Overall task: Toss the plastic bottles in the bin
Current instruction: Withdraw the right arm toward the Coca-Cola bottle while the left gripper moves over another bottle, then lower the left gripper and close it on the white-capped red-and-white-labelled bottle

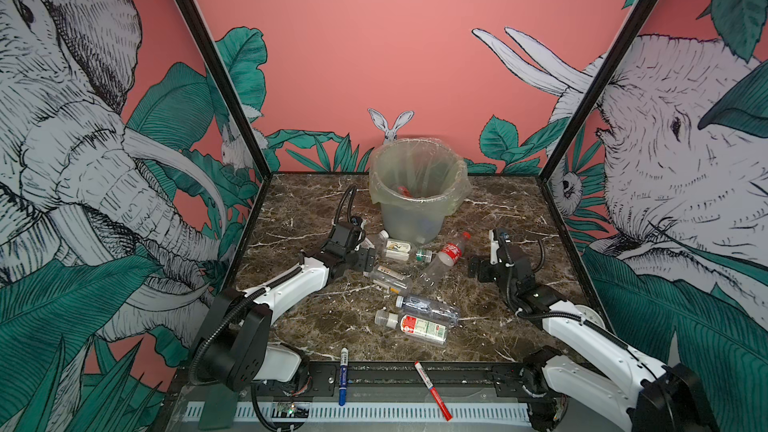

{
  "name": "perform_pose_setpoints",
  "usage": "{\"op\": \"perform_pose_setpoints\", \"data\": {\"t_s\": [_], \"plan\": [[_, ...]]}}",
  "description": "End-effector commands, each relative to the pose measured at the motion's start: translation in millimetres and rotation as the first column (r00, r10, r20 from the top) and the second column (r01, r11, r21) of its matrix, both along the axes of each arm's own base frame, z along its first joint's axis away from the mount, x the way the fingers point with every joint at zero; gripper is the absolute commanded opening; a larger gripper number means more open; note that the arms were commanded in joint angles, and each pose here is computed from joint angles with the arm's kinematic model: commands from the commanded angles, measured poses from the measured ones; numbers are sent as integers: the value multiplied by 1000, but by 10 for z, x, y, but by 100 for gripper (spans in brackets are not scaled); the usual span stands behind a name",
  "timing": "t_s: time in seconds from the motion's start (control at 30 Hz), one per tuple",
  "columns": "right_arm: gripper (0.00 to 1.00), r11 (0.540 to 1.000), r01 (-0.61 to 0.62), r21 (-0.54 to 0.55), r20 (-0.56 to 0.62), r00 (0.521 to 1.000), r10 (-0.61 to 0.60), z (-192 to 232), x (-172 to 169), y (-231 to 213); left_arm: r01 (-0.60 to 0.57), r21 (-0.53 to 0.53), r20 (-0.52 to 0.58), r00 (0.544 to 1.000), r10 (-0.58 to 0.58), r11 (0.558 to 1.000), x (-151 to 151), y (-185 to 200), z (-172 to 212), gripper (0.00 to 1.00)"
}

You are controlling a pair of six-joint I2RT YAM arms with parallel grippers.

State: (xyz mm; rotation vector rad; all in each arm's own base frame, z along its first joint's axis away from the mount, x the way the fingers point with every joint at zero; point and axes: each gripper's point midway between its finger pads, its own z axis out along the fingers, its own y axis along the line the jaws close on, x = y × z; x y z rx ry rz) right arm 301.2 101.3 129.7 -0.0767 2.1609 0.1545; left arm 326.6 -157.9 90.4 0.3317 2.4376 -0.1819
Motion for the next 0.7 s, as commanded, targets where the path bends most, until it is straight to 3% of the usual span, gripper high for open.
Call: {"op": "perform_pose_setpoints", "data": {"t_s": [0.0, 0.47, 0.67], "plan": [[99, 1000, -8, 30, 0, 1000, 8, -44, 80, 64, -10, 28, 21, 1000, 9, 1000, 82, 34, 89, 96], [99, 999, -17, 39, -29, 999, 18, -155, 130, 116, -50, 98, 31, 998, 47, 994, 160, 154, -76, 95], [99, 999, -16, 37, -40, 999, 17, -185, 148, 118, -76, 103, 31, 997, 73, 992, 168, 214, -99, 87]]}}
